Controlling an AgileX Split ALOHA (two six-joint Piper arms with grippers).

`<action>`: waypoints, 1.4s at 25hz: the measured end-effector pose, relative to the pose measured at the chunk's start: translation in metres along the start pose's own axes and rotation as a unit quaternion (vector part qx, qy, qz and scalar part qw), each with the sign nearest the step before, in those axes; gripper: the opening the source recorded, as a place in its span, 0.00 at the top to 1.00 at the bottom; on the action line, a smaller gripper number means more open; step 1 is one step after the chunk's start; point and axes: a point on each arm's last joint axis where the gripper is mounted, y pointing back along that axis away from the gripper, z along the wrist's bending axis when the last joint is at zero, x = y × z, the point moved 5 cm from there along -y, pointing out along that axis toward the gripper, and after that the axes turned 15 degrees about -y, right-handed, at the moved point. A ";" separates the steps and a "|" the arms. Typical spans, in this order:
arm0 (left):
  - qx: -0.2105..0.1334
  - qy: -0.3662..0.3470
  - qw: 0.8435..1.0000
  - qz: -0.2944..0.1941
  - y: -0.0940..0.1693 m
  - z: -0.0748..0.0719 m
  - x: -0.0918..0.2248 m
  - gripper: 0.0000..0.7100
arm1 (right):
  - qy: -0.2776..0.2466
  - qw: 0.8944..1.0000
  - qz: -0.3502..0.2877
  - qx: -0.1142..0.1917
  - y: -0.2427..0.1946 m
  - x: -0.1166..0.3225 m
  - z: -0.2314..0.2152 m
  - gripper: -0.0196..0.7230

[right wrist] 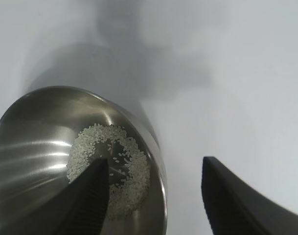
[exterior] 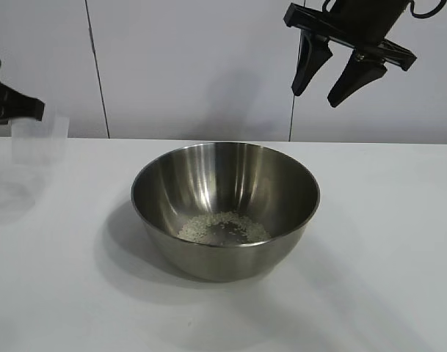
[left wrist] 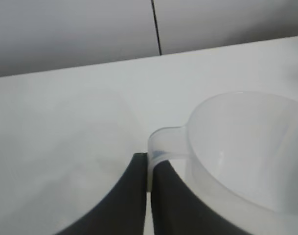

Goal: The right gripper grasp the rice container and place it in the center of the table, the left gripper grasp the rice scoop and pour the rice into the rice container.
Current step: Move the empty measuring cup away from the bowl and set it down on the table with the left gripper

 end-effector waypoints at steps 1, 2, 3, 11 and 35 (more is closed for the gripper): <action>-0.007 0.013 1.000 -0.011 -0.002 -0.001 0.003 0.99 | 0.000 1.000 0.000 0.000 0.000 0.000 0.000 0.45; -0.008 0.029 0.999 -0.029 -0.003 -0.003 0.004 0.99 | 0.000 1.000 0.000 0.000 0.000 0.000 0.000 0.45; -0.003 0.034 0.998 -0.043 -0.005 -0.007 0.007 0.99 | 0.000 1.000 0.000 0.000 0.000 0.000 0.000 0.45; 0.036 0.052 0.993 -0.104 -0.019 -0.037 0.045 0.99 | 0.000 1.000 0.000 -0.001 0.000 0.000 0.000 0.45; 0.079 -0.012 0.995 -0.062 -0.029 -0.059 0.079 0.78 | 0.000 1.000 -0.001 -0.001 0.000 0.000 0.000 0.45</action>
